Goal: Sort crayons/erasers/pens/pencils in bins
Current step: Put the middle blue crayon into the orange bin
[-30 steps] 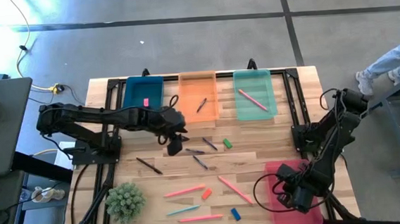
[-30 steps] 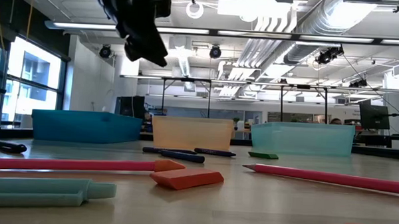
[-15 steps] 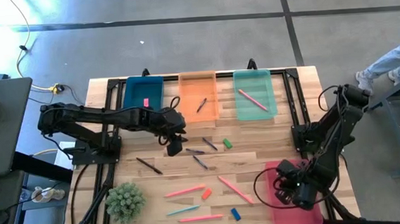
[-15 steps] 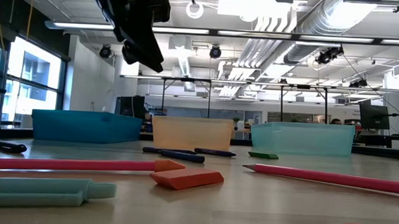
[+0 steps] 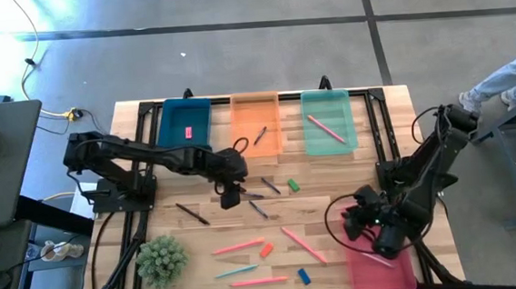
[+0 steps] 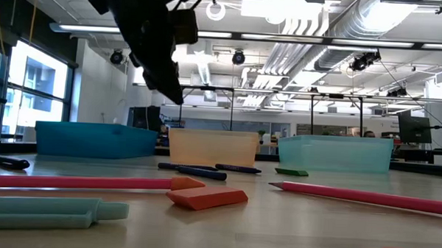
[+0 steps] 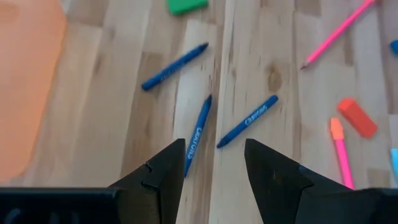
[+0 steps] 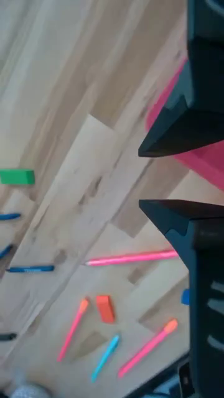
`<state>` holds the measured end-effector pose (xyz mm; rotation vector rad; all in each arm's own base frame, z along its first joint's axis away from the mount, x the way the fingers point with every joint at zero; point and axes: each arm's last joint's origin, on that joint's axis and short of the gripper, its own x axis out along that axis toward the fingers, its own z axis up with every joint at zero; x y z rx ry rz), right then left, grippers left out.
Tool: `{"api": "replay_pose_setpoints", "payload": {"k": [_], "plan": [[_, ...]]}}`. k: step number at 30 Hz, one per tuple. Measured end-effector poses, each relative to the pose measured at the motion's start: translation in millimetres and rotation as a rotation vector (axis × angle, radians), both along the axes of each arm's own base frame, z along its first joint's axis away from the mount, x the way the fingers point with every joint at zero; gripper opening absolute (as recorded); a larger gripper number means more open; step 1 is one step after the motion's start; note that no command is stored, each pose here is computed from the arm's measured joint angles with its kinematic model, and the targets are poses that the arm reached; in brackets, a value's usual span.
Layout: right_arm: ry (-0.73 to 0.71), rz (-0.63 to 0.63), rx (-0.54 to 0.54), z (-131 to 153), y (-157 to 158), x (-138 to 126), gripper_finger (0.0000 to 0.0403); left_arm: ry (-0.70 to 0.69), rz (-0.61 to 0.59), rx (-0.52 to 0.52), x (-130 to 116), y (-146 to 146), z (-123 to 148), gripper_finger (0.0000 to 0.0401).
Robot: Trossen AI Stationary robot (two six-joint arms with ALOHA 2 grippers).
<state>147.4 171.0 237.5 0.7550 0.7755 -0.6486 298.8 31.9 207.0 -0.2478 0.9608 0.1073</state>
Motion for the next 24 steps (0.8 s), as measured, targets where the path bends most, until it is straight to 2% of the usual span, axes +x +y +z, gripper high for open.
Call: {"api": "replay_pose_setpoints", "payload": {"k": [7, 13, 20, 24], "plan": [[0.049, -0.005, -0.036, -0.8, -9.9, 7.4, 0.0112, 0.030, -0.015, -0.040, 3.7, -0.5, -10.0, 0.0154], [0.072, -0.026, -0.045, -1.2, -15.6, 11.2, 0.0112, 0.037, -0.044, -0.027, 3.5, -0.6, -10.7, 0.0154], [0.081, -0.044, -0.054, -1.3, -19.4, 13.2, 0.0112, 0.080, -0.056, 0.035, 6.5, 6.2, 8.8, 0.0154], [0.082, -0.044, -0.055, -1.4, -19.4, 13.1, 0.0112, 0.045, -0.049, 0.046, 10.9, 9.1, 17.6, 0.0154]]}}
